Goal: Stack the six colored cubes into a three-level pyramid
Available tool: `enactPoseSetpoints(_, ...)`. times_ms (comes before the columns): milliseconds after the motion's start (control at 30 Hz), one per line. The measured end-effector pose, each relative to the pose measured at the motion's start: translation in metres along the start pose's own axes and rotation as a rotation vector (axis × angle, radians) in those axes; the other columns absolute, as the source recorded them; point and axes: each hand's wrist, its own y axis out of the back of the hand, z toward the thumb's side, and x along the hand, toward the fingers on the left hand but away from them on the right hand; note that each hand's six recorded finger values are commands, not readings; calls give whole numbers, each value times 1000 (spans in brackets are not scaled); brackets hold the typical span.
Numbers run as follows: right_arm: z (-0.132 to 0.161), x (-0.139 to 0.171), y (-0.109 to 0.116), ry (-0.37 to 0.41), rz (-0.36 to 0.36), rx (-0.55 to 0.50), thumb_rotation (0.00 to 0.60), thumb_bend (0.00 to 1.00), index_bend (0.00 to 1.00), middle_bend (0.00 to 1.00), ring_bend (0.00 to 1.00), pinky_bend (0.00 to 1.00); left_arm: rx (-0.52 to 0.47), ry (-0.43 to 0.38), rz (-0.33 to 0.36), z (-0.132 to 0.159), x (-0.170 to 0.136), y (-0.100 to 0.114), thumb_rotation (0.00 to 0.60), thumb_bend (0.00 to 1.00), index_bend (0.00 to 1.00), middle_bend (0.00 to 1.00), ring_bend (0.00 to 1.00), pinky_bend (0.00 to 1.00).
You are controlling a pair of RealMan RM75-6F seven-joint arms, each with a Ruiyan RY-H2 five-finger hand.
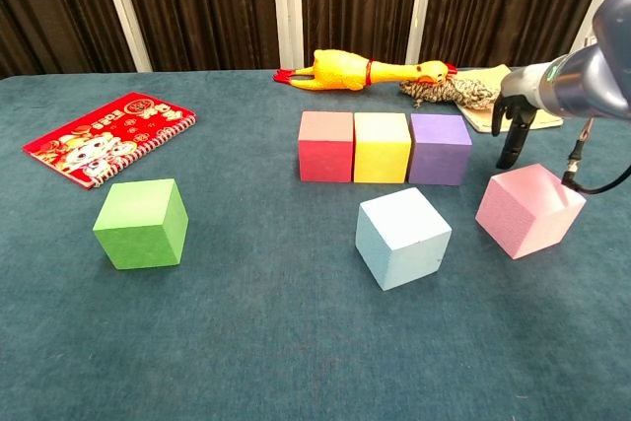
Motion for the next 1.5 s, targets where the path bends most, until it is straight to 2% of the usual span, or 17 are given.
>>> enactPoseSetpoints(600,15,6,-10,38,39,-8,600,252,347,155,9,0,-14,8,5,-3,1,2,600,159,134,0,31,67)
enactPoseSetpoints(1500,28,8,-15,50,48,-17,600,252,347,155,9,0,-22,13,9,-3,1,2,600,159,133,0,31,67)
